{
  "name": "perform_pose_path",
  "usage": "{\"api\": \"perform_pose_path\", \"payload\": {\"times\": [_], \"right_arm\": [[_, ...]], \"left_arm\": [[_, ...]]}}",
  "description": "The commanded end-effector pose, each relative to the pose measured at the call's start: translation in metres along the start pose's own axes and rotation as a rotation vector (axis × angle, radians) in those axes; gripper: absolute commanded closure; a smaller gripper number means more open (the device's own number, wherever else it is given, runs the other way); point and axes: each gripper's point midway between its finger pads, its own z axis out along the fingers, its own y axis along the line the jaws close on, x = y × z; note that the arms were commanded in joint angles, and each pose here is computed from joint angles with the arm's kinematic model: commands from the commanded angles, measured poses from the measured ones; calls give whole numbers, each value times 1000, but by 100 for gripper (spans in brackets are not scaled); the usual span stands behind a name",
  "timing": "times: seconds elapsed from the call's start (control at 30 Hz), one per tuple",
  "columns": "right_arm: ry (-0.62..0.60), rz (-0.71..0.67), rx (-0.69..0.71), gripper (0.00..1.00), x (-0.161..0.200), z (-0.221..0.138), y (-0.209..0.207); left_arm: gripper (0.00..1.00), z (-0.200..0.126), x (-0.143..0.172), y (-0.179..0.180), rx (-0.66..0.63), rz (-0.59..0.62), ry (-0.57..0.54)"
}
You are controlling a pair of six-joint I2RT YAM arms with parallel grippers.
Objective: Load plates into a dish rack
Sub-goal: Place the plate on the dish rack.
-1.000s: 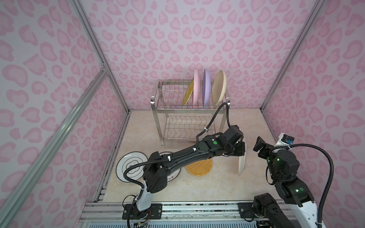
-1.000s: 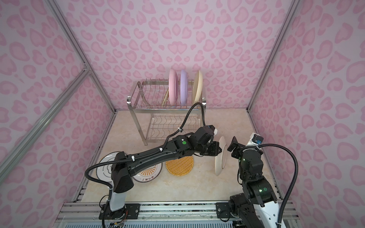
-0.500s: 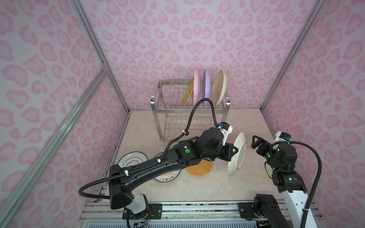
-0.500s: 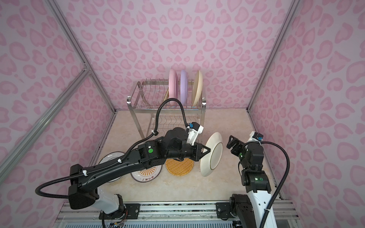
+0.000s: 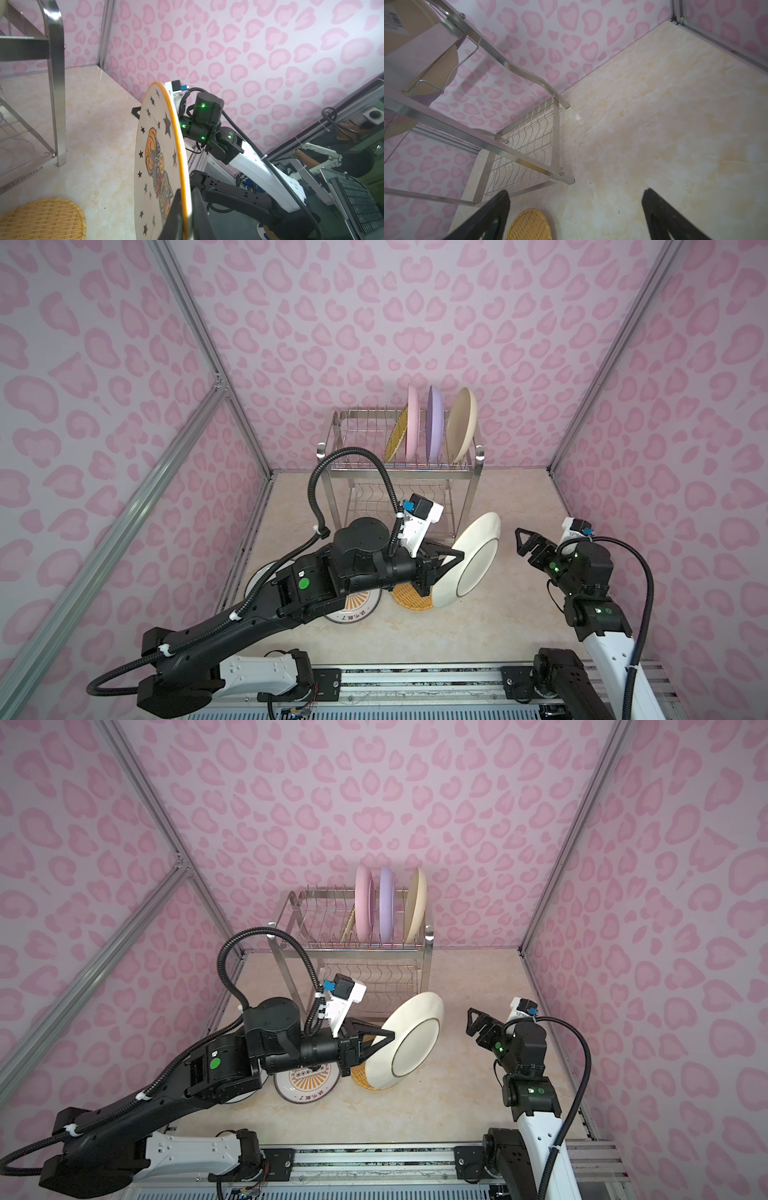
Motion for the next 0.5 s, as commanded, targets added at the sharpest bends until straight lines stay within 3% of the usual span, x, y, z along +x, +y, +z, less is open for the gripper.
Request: {"api": "perform_pose_path", "payload": {"times": [0.0,0.1,0.2,0.47], "right_arm": [[7,-6,-96,1,4,2,17],[6,16,-104,1,12,2,19],[81,22,-180,1,25,7,34],[162,-81,-282,1,66,15,73]], "left_arm": [[96,-38,-59,-27,49,132,-229],[96,-68,-84,-21,-43,177,-328],[96,-89,-104,-15,-135,221,-399],[96,-138,-160,-8,-347,349,-597]]}}
